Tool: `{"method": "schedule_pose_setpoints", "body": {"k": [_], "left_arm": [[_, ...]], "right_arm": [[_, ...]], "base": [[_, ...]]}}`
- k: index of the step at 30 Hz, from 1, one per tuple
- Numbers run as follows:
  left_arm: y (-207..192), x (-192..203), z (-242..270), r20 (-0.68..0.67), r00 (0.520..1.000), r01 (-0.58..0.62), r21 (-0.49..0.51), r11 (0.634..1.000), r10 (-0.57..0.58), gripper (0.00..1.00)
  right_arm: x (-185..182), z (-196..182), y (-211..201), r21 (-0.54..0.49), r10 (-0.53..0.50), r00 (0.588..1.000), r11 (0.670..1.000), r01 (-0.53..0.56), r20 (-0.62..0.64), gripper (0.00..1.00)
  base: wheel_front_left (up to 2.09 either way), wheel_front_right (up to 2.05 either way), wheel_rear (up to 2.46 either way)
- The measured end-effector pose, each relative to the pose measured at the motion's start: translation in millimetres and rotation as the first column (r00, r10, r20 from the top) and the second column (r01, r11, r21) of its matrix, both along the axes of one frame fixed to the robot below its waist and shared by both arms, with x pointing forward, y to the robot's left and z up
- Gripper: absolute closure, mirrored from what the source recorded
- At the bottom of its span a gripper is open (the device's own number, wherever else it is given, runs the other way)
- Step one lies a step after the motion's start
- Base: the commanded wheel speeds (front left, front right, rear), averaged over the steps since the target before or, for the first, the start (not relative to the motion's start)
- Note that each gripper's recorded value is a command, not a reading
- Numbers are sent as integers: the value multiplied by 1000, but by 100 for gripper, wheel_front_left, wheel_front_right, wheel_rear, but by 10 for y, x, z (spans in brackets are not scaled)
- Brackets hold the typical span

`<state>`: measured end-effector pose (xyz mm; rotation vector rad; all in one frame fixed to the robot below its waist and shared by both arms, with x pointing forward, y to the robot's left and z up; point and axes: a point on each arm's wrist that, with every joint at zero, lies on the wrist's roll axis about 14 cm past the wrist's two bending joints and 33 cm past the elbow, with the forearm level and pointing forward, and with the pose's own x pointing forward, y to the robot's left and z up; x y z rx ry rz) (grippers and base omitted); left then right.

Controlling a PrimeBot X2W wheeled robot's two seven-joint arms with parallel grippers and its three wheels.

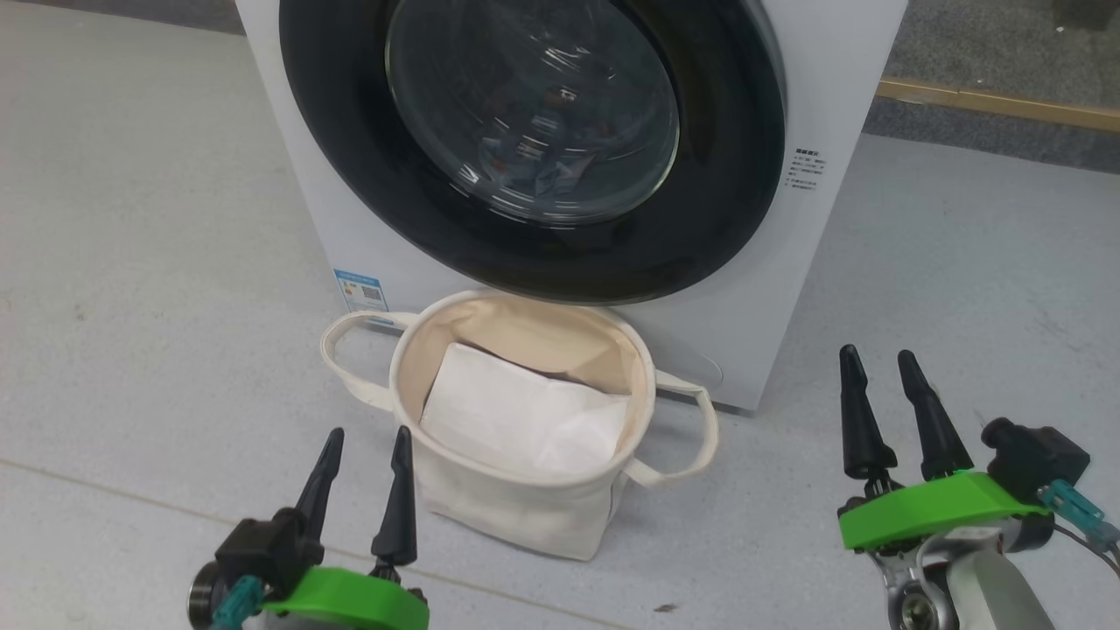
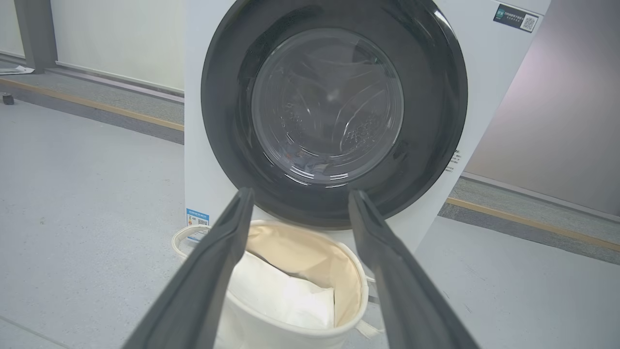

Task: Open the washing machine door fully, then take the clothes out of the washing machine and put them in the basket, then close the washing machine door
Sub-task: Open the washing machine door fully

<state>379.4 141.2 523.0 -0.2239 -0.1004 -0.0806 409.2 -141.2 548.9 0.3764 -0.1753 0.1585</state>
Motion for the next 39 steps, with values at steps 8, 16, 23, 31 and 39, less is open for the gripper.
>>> {"method": "schedule_pose_setpoints", "body": {"k": [8, 16, 23, 31, 39], "left_arm": [[-69, 21, -70, -15, 1000, 19, 59, 998, -18, 0], [-147, 74, -232, -59, 998, 36, 108, 993, -30, 0], [-220, 246, -278, -66, 997, 56, 145, 988, -46, 0], [-315, 514, -435, -97, 993, 81, 168, 982, -65, 0], [-364, 735, -645, -142, 988, 83, 153, 985, -61, 0]], "right_arm": [[43, -79, -87, 143, -20, 999, 989, 25, -37, 100], [292, -349, -284, 506, -52, 985, 852, 131, -166, 100], [668, -243, -429, 681, -45, 984, 716, 151, -170, 100], [1179, -273, -460, 838, 77, 978, 532, 123, -192, 100], [1648, -452, -457, 910, 245, 945, 402, 102, -214, 100]], "base": [[0, 0, 0], [0, 0, 0], [0, 0, 0], [0, 0, 0], [0, 0, 0]]}}
